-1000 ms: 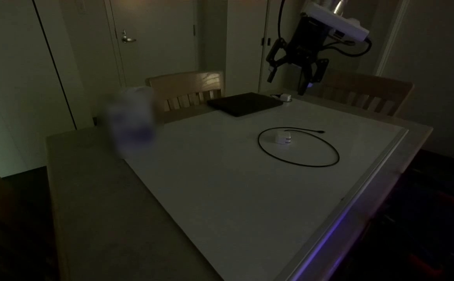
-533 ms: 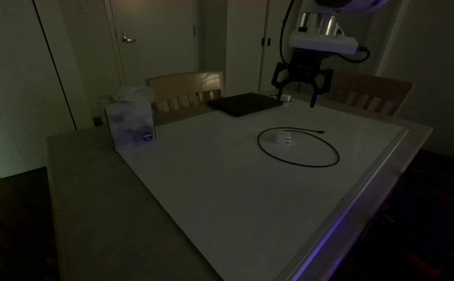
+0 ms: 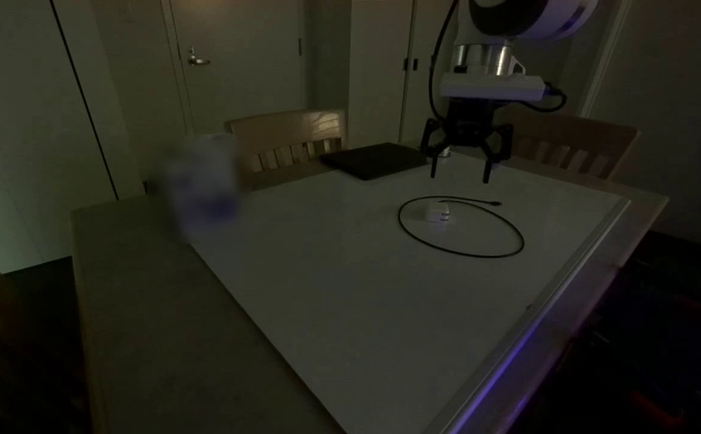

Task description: Straighten the cable

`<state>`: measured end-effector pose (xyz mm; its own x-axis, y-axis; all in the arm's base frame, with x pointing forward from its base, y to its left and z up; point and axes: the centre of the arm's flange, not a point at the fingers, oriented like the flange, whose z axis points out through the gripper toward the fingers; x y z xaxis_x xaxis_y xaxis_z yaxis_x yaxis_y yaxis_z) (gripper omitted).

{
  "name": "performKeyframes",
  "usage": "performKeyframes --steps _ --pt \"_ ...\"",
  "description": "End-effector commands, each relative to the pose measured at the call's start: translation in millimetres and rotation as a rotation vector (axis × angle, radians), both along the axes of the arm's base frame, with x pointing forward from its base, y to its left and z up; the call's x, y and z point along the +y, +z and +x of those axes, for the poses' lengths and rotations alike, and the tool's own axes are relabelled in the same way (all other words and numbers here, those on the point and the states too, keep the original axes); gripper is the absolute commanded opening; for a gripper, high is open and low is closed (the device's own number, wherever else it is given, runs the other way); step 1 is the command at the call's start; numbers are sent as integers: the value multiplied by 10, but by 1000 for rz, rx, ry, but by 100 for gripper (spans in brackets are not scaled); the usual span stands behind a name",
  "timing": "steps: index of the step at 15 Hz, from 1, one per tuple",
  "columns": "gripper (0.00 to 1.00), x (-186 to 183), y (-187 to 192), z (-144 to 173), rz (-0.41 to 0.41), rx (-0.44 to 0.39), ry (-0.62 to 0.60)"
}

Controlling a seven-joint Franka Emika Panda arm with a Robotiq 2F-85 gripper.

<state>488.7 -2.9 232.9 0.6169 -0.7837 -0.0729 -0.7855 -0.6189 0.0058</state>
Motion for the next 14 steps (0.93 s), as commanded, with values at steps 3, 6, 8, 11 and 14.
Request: performKeyframes --steps 3,6,8,11,14 --pt "100 -36 -247 333 32 -9 27" --pt "100 -51 -320 450 17 2 31" --pt "100 -104 -374 499 19 6 21" --pt "100 -193 -453 559 17 37 2" --pt "100 -277 -510 572 31 52 -17"
